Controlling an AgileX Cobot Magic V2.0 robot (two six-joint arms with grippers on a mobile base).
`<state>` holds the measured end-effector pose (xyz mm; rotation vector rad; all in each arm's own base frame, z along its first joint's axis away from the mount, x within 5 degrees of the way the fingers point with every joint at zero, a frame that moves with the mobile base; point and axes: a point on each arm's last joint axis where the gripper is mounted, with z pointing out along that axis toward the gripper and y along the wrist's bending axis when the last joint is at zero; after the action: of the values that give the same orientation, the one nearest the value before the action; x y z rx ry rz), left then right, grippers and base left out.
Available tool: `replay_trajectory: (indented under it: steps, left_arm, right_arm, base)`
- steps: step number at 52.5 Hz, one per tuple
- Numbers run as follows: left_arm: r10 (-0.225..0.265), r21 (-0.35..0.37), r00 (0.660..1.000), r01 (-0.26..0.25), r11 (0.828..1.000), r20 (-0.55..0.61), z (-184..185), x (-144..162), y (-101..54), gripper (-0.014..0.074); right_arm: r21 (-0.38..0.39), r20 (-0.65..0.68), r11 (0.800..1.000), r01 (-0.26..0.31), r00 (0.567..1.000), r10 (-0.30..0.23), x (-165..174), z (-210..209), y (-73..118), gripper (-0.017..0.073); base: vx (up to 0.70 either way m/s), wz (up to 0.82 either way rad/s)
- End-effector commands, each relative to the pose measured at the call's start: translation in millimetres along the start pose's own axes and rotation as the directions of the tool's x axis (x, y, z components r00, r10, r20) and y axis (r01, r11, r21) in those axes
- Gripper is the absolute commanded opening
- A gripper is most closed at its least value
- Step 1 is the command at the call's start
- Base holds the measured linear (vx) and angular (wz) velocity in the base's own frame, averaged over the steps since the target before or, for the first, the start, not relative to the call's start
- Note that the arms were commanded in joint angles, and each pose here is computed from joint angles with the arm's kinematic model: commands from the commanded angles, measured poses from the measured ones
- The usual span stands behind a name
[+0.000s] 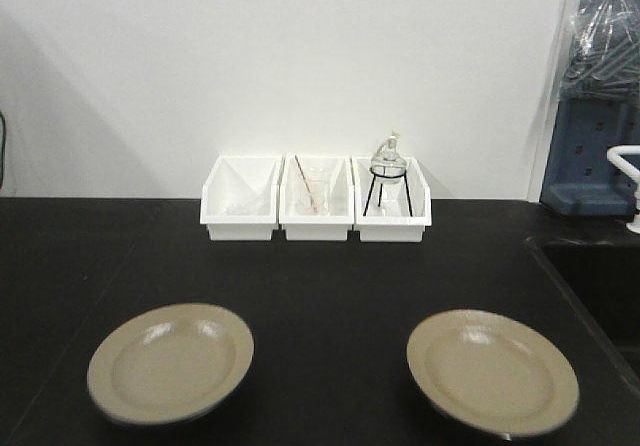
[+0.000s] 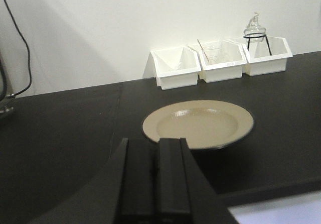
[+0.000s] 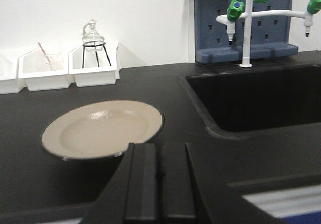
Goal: Arrange circular plates on left workspace
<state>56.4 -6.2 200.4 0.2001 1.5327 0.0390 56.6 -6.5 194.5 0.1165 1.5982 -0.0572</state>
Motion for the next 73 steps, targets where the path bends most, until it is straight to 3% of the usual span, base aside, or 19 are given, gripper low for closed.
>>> replay_trajectory:
  steps: [1, 27, 61, 66, 70, 73]
  left_arm:
    - [-0.01, -0.025, 0.997, 0.012, 1.0, 0.074, -1, -1, 1.3, -0.0006]
    - [-0.01, -0.025, 0.997, 0.012, 1.0, 0.074, -1, -1, 1.3, -0.0006]
    - [-0.006, -0.029, 0.996, 0.009, 1.0, 0.091, -1, -3, 1.8, -0.0006]
    - [0.001, -0.07, 0.97, 0.016, 0.997, 0.244, -4, -20, 6.0, -0.0006]
    - [0.01, -0.113, 0.914, 0.039, 0.993, 0.406, -9, -35, 10.3, -0.0006]
    - [-0.009, -0.136, 0.861, 0.091, 0.987, 0.509, -15, -49, 15.1, -0.0006]
  right_arm:
    - [-0.008, 0.072, 1.0, 0.01, 0.997, -0.01, -1, 0, 0.6, -0.0003]
    - [-0.008, 0.072, 1.0, 0.01, 0.997, -0.01, -1, 0, 0.6, -0.0003]
    - [-0.009, 0.083, 1.0, 0.01, 0.997, -0.01, -2, 0, 0.7, -0.0003]
    - [-0.013, 0.126, 1.0, 0.008, 0.992, -0.006, -6, -1, 1.1, -0.0003]
    - [-0.02, 0.215, 1.0, 0.019, 0.977, -0.014, -15, -2, 2.0, -0.0003]
    - [-0.031, 0.344, 0.999, 0.02, 0.939, -0.008, -30, -7, 3.3, -0.0003]
  base:
    - [0.42, -0.02]
    - [0.32, 0.04]
    - [0.04, -0.01]
    - [0.0, 0.0]
    - [0.0, 0.0]
    - [0.0, 0.0]
